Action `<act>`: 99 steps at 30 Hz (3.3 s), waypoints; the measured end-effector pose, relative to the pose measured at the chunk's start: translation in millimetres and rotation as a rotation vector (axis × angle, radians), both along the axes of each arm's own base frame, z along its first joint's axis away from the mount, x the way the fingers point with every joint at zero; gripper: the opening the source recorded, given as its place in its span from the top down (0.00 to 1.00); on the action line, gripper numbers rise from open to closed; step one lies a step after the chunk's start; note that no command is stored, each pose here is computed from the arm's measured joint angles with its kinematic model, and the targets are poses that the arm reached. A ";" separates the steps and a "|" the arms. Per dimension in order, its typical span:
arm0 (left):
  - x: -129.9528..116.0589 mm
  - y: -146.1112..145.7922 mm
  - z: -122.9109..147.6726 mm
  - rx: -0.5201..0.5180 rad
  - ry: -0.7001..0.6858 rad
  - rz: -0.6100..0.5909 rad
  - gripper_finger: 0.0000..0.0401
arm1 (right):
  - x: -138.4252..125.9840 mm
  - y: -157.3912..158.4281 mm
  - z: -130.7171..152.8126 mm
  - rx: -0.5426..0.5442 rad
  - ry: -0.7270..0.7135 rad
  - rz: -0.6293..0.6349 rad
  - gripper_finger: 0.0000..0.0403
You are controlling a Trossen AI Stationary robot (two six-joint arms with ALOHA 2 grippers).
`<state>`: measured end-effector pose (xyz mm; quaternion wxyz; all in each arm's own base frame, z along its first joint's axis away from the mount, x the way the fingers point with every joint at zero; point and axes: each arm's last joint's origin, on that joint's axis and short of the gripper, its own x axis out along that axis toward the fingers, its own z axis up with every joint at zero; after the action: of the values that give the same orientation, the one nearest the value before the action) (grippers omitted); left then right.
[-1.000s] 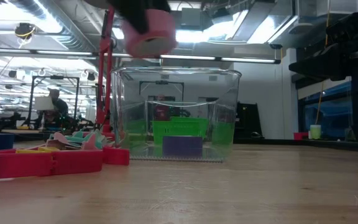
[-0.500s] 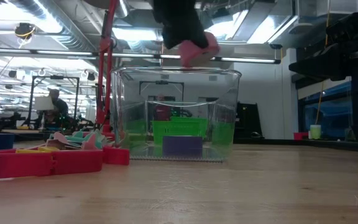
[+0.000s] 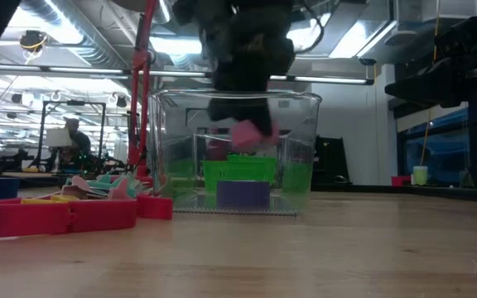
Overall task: Pick and place Stapler, Stapler remover, tape
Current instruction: Put the pink tape into the transparent bin, then put the yellow tape into the transparent bin
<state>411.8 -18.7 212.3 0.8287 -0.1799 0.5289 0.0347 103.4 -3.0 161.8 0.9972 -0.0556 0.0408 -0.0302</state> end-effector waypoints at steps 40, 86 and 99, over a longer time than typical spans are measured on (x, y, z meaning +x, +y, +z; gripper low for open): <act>3.3 -9.8 -27.1 0.018 0.076 -0.100 0.71 | 0.0 -0.1 0.0 0.000 0.000 -0.003 0.95; -104.7 -48.6 140.3 0.396 0.159 0.219 0.75 | 0.0 0.0 0.1 0.000 -0.001 0.000 0.95; -146.0 -113.4 108.7 0.361 0.267 0.427 0.75 | 0.0 -0.1 0.0 0.000 0.000 -0.003 0.95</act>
<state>265.8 -132.1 320.9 0.7445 -0.1307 0.5686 0.3245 103.4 -3.1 161.8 0.9971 -0.0556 0.0407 -0.0317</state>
